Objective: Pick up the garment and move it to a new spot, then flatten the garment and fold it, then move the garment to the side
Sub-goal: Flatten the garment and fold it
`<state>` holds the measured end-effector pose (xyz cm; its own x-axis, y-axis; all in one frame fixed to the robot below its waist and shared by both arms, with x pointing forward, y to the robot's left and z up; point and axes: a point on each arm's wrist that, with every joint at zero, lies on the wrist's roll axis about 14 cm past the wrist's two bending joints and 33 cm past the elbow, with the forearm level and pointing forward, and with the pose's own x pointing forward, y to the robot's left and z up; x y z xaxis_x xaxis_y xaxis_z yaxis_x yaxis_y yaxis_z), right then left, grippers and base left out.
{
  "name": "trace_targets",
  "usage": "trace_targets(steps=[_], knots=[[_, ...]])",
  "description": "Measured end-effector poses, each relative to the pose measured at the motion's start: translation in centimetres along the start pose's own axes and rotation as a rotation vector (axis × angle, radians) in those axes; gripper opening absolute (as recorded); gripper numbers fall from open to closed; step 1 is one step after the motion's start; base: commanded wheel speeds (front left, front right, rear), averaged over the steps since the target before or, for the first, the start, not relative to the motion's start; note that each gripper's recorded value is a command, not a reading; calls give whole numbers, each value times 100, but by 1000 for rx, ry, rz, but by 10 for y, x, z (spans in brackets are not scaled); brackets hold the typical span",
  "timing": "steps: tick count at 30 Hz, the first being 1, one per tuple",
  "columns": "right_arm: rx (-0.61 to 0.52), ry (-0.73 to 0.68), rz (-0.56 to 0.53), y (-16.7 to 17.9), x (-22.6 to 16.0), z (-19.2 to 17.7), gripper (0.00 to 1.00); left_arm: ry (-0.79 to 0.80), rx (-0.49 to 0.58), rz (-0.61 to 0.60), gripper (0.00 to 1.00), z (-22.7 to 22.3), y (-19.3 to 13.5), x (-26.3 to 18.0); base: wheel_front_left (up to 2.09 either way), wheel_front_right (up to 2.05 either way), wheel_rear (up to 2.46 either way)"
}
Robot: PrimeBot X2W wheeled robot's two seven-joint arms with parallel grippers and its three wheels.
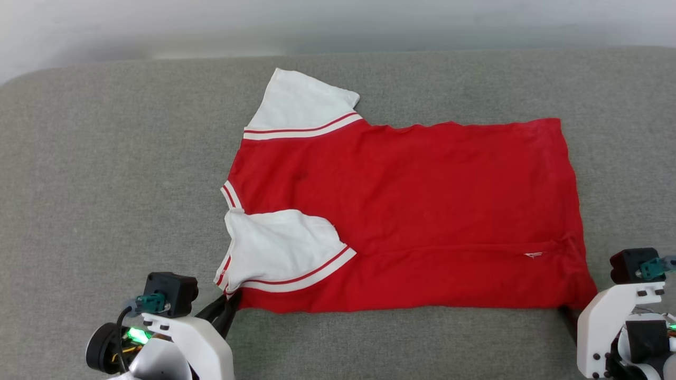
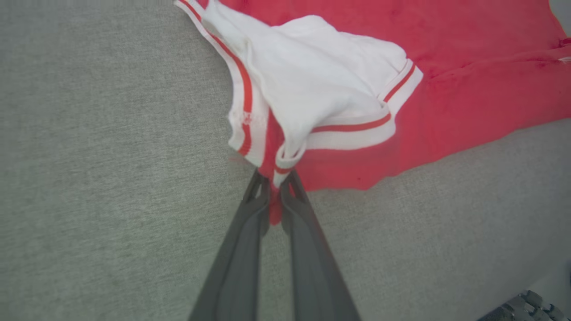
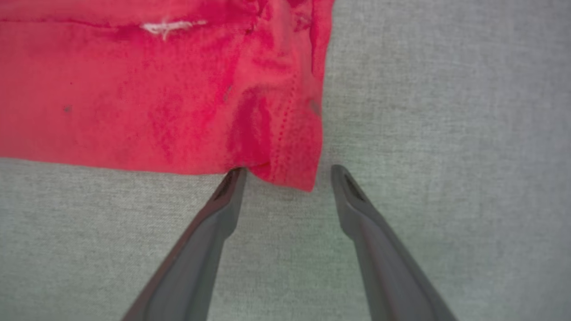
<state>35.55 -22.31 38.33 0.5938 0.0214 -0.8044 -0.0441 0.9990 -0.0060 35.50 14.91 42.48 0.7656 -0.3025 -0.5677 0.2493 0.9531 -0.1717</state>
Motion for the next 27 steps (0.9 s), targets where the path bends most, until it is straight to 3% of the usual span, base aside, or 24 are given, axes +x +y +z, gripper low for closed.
trace_targets(steps=[10,11,12,13,27], knots=[[-35,60,25,11,27,-8,100,26,-6,-10,0,-4,-3,3,0,0,0],[-32,63,28,12,29,-8,90,34,-7,-8,0,-7,-2,3,0,0,0],[-29,68,31,12,30,-9,38,46,-9,-4,0,-10,-1,3,0,0,0],[-32,73,31,12,31,-10,0,59,-7,-1,0,-13,1,3,0,0,0],[-16,2,1,-7,4,-4,0,125,26,34,0,-39,12,-21,0,0,0]])
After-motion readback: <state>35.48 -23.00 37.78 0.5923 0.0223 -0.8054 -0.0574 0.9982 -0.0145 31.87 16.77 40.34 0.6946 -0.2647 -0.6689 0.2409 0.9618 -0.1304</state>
